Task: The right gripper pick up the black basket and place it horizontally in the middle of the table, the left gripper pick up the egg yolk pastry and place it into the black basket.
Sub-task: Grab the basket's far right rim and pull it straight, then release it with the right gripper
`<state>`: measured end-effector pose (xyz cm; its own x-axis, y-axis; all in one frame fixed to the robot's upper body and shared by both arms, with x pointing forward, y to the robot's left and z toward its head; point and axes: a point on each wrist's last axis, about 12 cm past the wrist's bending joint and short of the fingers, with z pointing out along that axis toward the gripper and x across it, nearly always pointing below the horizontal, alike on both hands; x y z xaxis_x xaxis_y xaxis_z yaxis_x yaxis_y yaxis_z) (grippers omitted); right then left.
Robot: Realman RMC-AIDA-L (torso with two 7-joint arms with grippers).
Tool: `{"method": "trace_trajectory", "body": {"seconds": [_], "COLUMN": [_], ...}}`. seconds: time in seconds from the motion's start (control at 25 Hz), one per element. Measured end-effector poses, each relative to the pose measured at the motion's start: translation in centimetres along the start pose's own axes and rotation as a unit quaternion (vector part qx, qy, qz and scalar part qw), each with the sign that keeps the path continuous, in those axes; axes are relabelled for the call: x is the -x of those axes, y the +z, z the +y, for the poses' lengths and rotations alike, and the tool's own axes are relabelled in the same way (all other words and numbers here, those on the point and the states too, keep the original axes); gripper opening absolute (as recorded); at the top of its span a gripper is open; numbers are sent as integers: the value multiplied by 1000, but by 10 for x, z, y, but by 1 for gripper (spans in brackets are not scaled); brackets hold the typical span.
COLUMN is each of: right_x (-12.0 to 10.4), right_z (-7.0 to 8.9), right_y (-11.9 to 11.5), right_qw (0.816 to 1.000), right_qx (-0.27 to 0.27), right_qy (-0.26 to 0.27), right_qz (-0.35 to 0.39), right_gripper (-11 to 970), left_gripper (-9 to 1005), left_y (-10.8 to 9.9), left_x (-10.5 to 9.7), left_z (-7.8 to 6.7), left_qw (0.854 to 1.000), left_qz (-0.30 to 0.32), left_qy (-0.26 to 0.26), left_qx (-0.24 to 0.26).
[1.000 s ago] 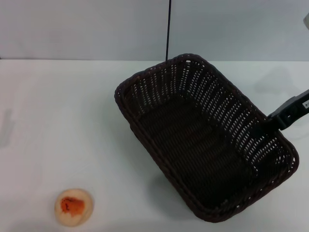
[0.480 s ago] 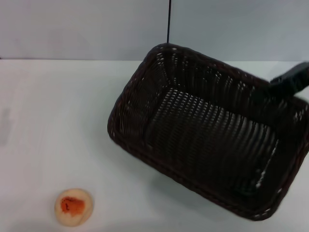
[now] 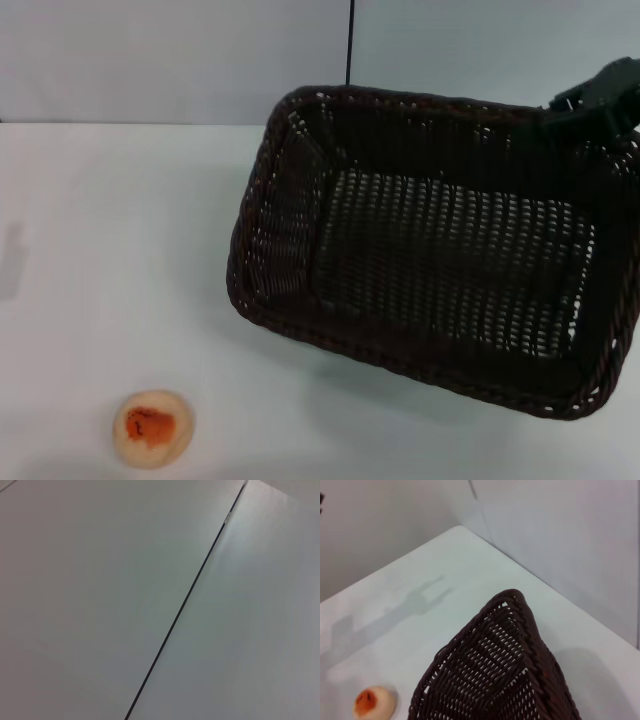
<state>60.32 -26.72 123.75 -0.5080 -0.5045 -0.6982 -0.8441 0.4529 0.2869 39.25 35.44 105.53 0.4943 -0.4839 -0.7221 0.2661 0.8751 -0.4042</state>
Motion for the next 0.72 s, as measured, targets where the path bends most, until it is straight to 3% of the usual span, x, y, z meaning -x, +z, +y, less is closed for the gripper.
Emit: {"method": "trace_trajectory", "body": {"seconds": [0.36, 0.72], "right_x": [7, 1], "right_z": [15, 14], "right_y": [27, 45], "right_qw": [987, 974], "right_qx": [49, 55], "right_qy": [-150, -218], "right_qz": [-7, -21], "right_gripper": [201, 198], "left_gripper": [762, 757], "left_y": [0, 0], "left_x": [-1, -5], "left_z": [-1, 0], "left_qw": [1000, 1000], "left_qz": [3, 14], "left_qy": [-2, -5], "left_qx": [0, 5]}}
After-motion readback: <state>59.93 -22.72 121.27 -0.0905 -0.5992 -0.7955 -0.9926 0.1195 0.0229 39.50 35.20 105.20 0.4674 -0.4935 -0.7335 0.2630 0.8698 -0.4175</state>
